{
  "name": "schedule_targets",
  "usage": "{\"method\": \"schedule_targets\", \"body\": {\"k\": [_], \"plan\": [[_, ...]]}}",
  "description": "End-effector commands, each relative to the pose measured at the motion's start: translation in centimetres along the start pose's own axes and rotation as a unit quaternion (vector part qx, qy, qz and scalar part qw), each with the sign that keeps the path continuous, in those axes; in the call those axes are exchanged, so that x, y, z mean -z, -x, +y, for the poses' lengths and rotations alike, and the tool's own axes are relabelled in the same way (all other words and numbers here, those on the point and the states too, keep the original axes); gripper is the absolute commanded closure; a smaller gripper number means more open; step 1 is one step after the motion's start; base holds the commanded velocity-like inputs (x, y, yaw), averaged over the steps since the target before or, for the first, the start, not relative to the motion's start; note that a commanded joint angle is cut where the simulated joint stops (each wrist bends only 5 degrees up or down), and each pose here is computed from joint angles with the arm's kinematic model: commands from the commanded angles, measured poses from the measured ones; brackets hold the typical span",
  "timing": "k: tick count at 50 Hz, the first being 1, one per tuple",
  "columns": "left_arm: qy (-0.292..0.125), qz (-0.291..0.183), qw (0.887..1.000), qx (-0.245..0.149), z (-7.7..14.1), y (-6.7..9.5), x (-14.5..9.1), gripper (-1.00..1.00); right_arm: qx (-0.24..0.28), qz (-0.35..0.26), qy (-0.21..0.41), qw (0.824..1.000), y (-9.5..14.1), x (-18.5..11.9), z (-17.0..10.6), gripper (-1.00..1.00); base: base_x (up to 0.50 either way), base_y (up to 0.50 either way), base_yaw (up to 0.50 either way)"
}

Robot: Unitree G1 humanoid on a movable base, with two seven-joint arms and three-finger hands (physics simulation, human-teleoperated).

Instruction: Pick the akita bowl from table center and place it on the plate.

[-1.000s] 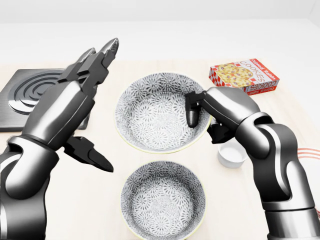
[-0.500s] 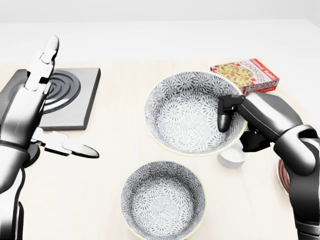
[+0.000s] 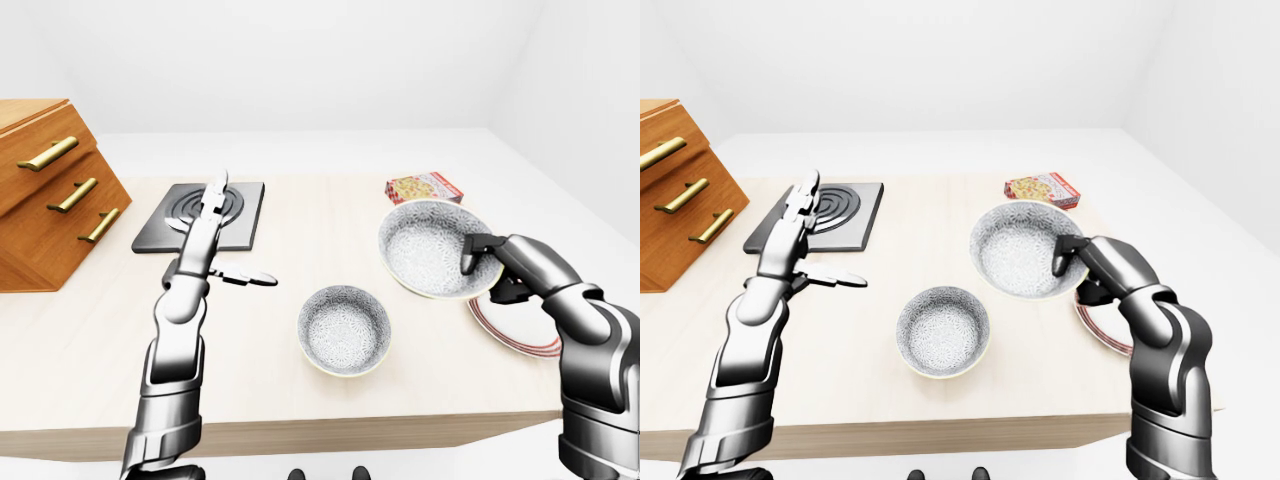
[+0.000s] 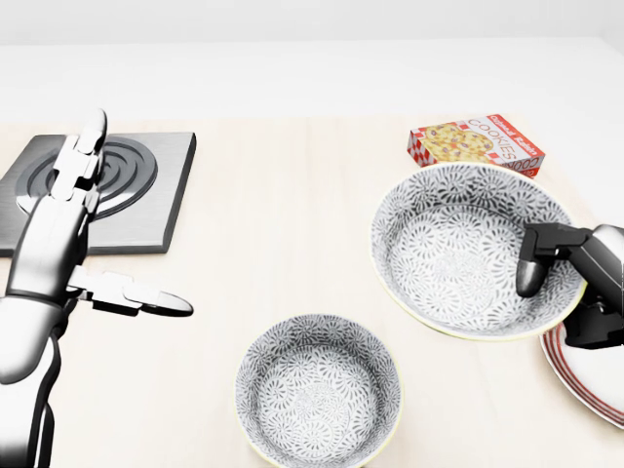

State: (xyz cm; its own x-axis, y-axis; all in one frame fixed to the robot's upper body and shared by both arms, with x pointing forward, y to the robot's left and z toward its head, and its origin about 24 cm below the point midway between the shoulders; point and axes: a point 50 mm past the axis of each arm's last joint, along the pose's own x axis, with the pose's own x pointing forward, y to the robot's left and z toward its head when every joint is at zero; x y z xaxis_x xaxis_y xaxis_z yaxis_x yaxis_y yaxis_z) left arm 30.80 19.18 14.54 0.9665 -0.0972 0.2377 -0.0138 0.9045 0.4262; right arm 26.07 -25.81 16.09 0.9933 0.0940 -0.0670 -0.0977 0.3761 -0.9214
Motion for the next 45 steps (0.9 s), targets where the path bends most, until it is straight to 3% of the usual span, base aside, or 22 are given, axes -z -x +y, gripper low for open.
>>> {"method": "schedule_targets", "body": {"k": [1,32,45], "plan": [[0.005,0.003,1.000,-0.001,-0.3,0.5,0.2,-1.00,0.028,-0.001,-0.094,0.995,2.2,2.0,-0.5,1.00,0.00,0.00,0.00],[0.006,0.017,1.000,0.010,-1.2,0.6,0.8,-1.00,0.066,0.085,-0.107,0.988,5.7,7.6,-1.5,1.00,0.00,0.00,0.00],[0.006,0.020,1.000,0.011,-1.3,0.5,1.0,-1.00,0.071,0.121,-0.110,0.984,6.1,9.3,-1.2,1.00,0.00,0.00,0.00]]}}
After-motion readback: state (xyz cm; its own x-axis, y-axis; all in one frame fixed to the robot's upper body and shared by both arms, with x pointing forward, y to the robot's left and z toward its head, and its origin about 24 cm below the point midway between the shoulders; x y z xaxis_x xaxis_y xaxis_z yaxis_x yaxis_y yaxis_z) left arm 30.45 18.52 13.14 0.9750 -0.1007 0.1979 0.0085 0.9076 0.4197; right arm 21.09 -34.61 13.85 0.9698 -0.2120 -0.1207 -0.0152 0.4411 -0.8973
